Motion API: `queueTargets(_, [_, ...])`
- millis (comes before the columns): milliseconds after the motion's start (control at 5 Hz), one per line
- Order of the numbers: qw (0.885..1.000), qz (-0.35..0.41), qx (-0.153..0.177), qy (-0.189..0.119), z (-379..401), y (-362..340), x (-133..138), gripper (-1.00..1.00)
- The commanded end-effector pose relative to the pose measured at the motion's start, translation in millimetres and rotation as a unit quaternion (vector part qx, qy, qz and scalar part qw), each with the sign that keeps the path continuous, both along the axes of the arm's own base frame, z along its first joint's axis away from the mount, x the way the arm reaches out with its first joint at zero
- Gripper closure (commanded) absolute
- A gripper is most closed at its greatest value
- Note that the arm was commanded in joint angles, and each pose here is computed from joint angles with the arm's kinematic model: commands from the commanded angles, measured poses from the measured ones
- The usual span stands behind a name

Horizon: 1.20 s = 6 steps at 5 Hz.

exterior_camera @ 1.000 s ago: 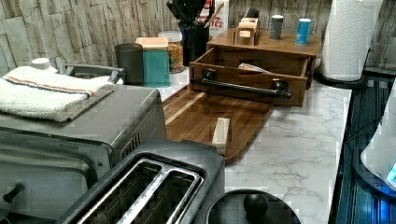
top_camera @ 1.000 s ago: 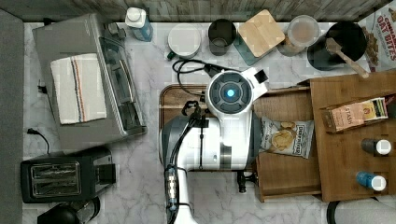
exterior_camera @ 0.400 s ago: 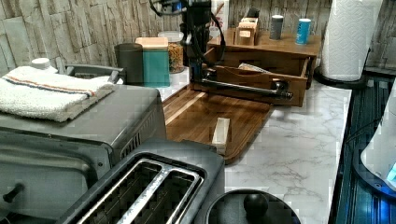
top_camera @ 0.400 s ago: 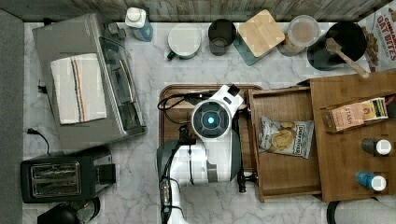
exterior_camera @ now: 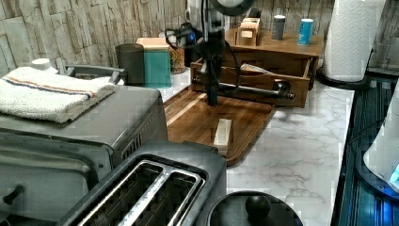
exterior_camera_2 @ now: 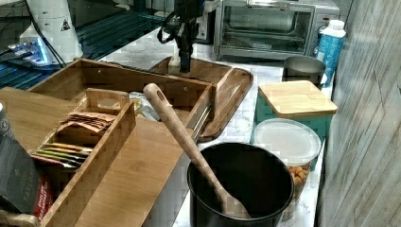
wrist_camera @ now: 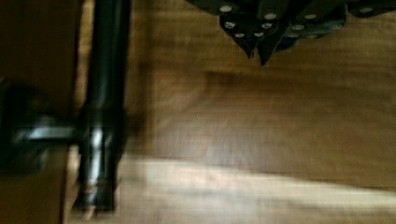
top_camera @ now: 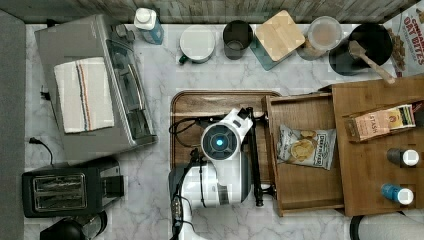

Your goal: Close the drawer.

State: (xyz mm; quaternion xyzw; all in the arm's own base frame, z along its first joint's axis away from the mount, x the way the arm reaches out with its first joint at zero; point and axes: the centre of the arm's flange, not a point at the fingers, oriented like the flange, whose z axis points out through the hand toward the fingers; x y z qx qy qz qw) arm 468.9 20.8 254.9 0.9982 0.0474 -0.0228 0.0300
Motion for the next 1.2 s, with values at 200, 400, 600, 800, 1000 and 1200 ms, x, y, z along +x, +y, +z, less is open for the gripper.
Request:
queueTargets(200, [0.998,0.057,-0.022,0.030,-2,-23,-27,1.00])
queueTargets(400, [0.996,0.083,-0.015,0.021,3,-38,-28,1.00])
queueTargets(600, [0.996,0.087,0.002,0.018,2,-51,-22,1.00])
queueTargets(800, [0.996,0.087,0.015,0.018,-4,-65,-15,1.00])
queueTargets(1000, [0.995,0.095,0.025,0.019,13,-97,1,1.00])
queueTargets(1200, [0.996,0.088,0.032,0.004,30,-116,2,1.00])
